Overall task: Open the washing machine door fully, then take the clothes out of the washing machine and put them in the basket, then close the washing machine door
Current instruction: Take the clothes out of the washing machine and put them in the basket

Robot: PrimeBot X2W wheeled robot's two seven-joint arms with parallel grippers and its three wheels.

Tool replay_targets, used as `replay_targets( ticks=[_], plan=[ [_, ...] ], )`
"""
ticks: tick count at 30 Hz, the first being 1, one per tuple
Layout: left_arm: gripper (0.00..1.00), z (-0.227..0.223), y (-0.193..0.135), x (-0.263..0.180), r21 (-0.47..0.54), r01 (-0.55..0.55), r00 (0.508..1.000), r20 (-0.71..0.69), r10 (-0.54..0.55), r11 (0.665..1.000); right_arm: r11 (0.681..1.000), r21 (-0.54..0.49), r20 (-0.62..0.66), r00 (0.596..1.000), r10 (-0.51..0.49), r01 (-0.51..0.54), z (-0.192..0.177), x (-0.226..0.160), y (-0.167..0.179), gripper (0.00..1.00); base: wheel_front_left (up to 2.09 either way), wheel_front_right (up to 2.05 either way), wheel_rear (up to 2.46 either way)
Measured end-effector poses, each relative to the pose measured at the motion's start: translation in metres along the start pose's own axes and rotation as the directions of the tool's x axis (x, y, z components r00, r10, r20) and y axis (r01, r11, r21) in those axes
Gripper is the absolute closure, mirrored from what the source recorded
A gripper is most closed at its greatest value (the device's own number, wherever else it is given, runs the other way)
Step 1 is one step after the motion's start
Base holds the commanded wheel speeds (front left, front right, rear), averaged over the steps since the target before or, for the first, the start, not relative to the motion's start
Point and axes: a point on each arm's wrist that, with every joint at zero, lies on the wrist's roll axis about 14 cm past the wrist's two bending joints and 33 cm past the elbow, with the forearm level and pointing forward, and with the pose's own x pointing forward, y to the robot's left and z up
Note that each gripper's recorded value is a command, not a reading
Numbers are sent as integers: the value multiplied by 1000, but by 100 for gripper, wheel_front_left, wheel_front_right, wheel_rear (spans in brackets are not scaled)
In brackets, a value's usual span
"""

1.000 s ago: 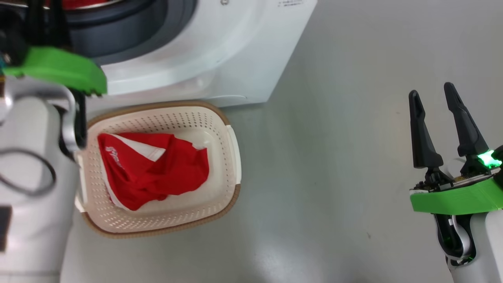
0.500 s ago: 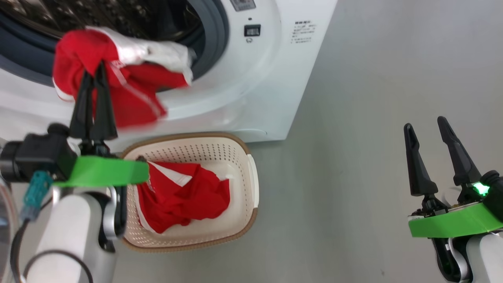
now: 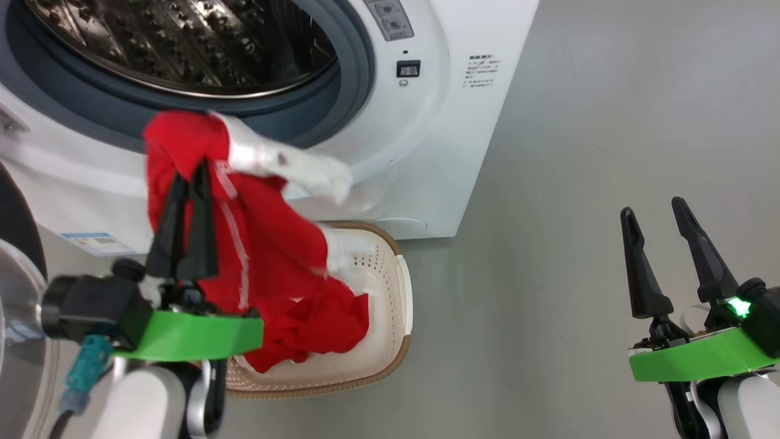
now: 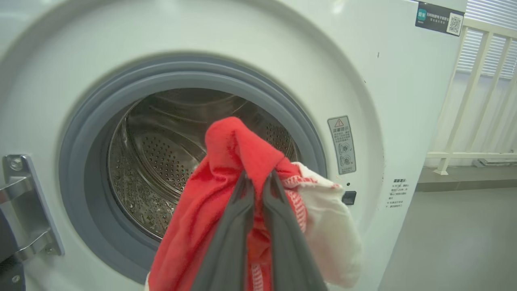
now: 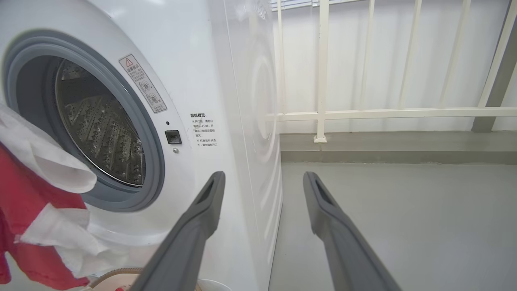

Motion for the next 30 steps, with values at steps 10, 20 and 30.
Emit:
replay_targets(
  ticks=[10,20,30],
  plan=[
    [100,-113,0,-30,-69,-67,939,-342,40,995,1000,-1,-62,998,-10,10,-23,3,-5,0,0,0,0],
    [100,-221,-12,-46,-113,-72,773,-634,-17,991,1000,-5,-116,993,-16,16,-48,16,-14,0,0,0,0],
    [100,-304,-16,-83,-137,-119,521,-852,-55,983,1000,-1,-149,988,-25,25,-68,30,-22,0,0,0,0]
  ],
)
